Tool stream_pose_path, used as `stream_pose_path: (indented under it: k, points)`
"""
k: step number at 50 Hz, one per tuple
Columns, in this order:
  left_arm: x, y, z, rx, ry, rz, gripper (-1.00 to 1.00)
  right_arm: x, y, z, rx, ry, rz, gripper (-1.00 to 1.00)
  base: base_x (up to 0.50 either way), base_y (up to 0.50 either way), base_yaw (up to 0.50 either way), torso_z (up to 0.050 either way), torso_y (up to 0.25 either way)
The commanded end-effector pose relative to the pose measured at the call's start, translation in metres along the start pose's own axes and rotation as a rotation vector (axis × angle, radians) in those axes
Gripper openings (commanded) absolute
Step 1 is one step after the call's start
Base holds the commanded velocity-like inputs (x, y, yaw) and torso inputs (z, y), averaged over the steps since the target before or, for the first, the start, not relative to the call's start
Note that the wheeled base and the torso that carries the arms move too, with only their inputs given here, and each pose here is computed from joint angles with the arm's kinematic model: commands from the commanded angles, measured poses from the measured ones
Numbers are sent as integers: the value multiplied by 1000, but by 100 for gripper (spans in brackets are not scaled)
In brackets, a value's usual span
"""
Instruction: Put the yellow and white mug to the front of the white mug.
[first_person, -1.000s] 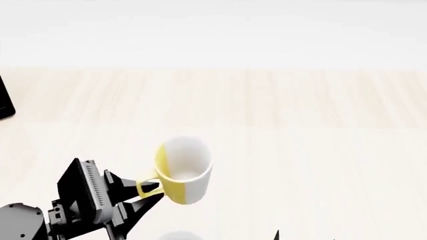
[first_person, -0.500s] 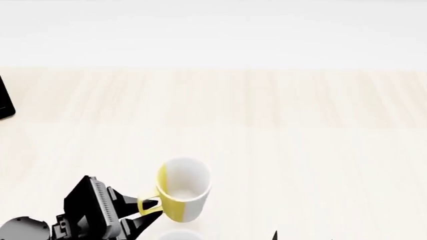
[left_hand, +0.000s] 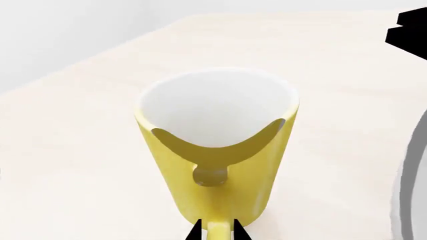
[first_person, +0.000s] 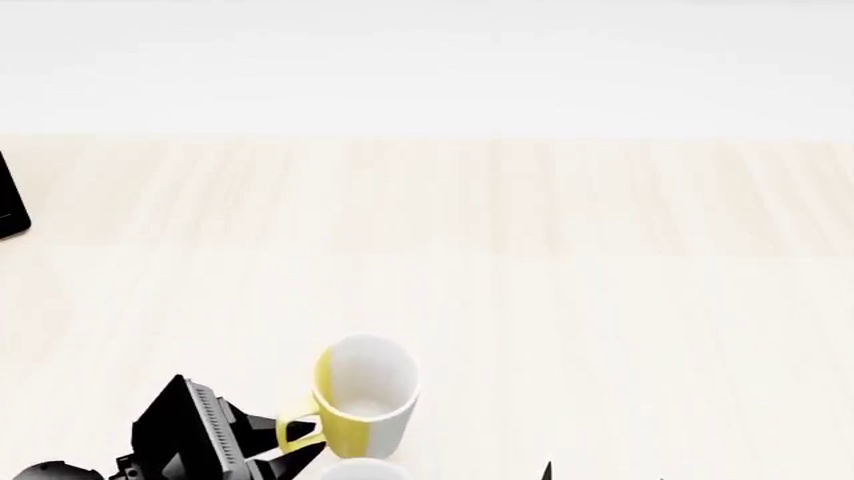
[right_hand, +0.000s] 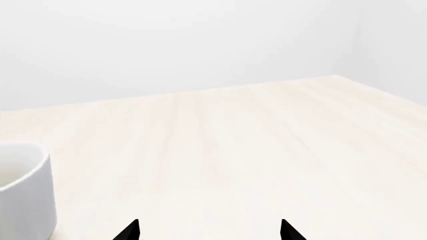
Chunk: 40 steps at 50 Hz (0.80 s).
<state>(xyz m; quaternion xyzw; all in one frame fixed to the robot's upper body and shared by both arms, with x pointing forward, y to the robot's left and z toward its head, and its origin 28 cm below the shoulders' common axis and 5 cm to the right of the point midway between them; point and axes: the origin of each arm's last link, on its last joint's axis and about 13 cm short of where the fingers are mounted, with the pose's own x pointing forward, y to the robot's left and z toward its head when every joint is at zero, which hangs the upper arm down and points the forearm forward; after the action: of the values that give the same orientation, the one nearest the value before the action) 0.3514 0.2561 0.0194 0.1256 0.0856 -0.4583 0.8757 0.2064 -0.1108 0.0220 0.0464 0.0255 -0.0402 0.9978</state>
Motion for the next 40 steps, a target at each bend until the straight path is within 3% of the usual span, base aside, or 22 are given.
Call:
stream_pose_path:
  k: [1,28,40]
  points:
    - [0,-6,-6,-32,5,46,-100,-1,0,0,-1,-3,3,100,0,0,0,0,0]
    - [1,-16,-18,-20,116,64,-100,-3,0,2,1,-9,7,100,0,0,0,0,0]
    - [1,-16,-17,-17,117,71,-100,-3,1,2,2,-8,8,100,0,0,0,0,0]
